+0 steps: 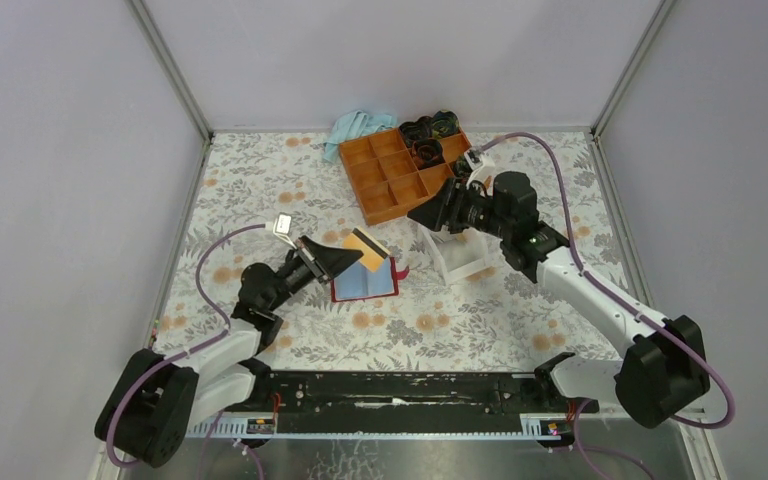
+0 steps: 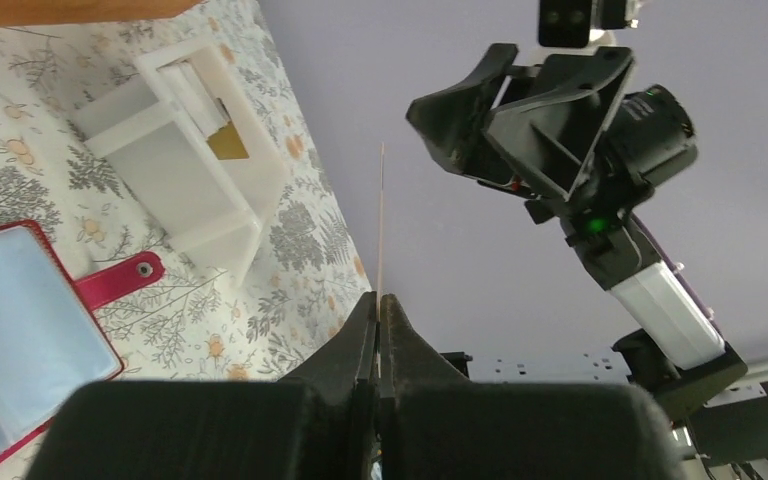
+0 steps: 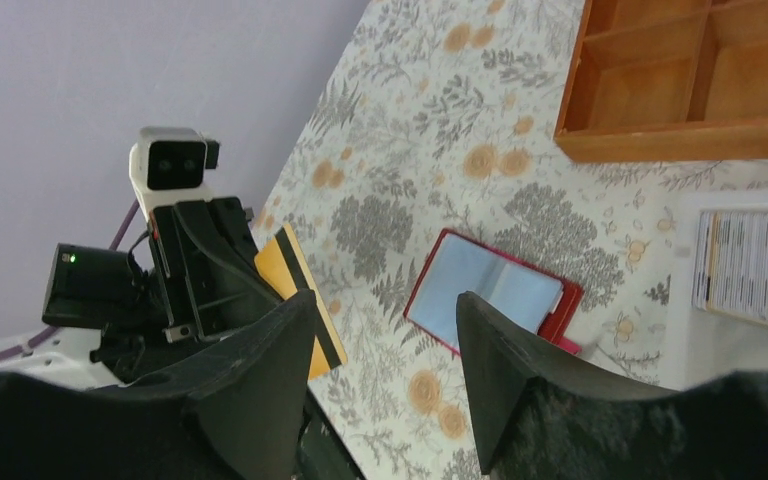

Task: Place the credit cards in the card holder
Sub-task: Pick up the credit card from the storage box.

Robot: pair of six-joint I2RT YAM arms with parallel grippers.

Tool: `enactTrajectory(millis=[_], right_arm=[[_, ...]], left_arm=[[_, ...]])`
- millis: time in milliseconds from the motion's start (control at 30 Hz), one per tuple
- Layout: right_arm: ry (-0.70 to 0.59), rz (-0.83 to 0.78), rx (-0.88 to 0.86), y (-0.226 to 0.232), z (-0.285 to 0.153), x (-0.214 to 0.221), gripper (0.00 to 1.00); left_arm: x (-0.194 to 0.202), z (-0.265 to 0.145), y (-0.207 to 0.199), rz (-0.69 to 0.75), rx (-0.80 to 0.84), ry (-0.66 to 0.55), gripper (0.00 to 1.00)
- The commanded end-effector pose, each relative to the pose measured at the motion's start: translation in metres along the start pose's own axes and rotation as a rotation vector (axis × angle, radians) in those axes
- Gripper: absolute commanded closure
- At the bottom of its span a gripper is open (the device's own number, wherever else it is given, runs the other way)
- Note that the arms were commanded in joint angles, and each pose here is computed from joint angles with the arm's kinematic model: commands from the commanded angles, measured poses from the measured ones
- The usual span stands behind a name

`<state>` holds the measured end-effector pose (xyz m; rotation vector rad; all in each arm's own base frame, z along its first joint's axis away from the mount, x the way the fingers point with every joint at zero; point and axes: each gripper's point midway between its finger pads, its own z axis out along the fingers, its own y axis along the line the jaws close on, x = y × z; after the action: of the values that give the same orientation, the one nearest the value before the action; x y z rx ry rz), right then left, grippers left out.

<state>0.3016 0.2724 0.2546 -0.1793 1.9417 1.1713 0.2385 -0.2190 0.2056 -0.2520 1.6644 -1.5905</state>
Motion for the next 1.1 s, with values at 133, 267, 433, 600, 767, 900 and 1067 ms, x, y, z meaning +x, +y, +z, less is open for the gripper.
enactTrajectory(millis=[133,267,433,600,767,900,1067], right_arm=[[0.130,0.012,-0.146,0.016,-0.011,0.000,0.39],[0.190,0.060,-0.225,0.010,-0.008,0.016,0.40],[0.239,0.142,-0.371,0.021,-0.011,0.032,0.41],[0.232,0.212,-0.462,0.023,-0.013,0.044,0.42],[0.236,0.236,-0.478,0.019,-0.017,0.056,0.44],[0.246,0.256,-0.479,0.015,-0.019,0.065,0.45],[0.270,0.274,-0.493,0.017,-0.014,0.076,0.49]], left_arm=[[0.005,-0.006,-0.016,0.043,0.103,0.028,1.00],[0.011,-0.001,-0.013,0.073,0.102,0.082,1.00],[0.017,0.003,-0.020,0.064,0.169,0.131,1.00],[0.018,0.007,-0.026,0.014,0.241,0.154,1.00],[0.017,0.014,-0.023,-0.021,0.250,0.165,1.00],[0.015,0.020,-0.024,-0.015,0.256,0.171,1.00],[0.017,0.025,-0.019,-0.024,0.248,0.197,1.00]])
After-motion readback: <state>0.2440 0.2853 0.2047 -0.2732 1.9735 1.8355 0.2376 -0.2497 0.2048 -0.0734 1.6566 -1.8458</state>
